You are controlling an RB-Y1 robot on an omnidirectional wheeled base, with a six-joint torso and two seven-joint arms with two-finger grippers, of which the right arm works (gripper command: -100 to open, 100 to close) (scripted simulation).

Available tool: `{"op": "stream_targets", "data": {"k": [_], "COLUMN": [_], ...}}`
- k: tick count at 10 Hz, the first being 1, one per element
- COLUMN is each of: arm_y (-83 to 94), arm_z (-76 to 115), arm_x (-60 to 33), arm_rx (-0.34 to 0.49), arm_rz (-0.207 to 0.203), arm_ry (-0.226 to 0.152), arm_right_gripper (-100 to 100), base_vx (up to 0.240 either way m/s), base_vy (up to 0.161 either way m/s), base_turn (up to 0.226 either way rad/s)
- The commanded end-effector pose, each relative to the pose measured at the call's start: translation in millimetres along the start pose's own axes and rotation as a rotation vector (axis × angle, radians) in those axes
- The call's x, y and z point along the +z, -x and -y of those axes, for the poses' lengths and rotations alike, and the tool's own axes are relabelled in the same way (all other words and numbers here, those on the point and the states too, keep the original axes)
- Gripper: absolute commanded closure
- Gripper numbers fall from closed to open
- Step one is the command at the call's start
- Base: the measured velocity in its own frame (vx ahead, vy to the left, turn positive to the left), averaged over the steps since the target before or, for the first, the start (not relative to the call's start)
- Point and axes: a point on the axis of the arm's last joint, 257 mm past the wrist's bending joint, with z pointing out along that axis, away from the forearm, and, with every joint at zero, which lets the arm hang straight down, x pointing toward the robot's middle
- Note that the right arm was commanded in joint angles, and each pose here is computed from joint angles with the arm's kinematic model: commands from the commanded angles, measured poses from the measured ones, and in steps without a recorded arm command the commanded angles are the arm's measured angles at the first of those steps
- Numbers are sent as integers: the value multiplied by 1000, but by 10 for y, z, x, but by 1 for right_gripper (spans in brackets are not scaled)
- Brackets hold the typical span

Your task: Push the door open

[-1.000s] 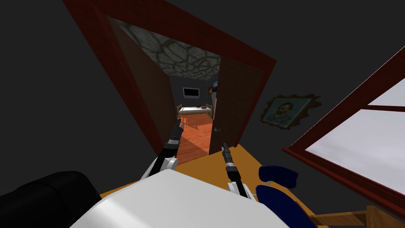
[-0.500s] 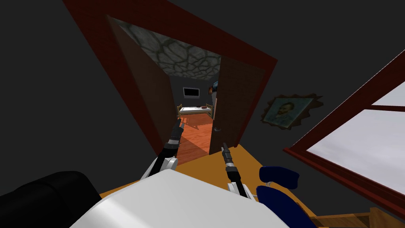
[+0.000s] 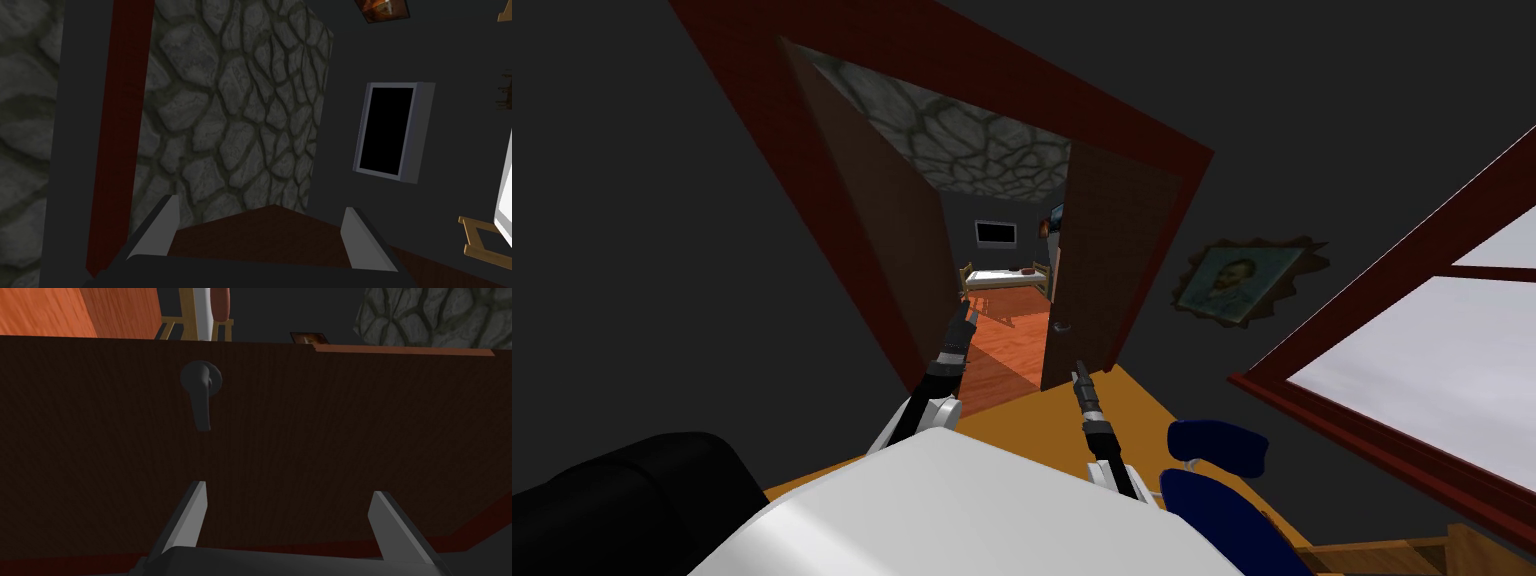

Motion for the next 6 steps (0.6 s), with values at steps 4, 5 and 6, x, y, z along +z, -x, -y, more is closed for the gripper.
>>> {"op": "stream_targets", "data": {"k": [4, 5, 6], "arm_y": [-60, -60, -78], "arm_z": [91, 91, 118], "arm_x": [-44, -44, -57], "arm_rx": [3, 3, 4], "arm_rz": [-14, -14, -18], "arm_ry": [-18, -18, -23], "arm_right_gripper": [-100, -100, -100], "base_vx": [34, 8, 23], "base_vy": [-2, -4, -12], "base_turn": [-13, -23, -75]}}
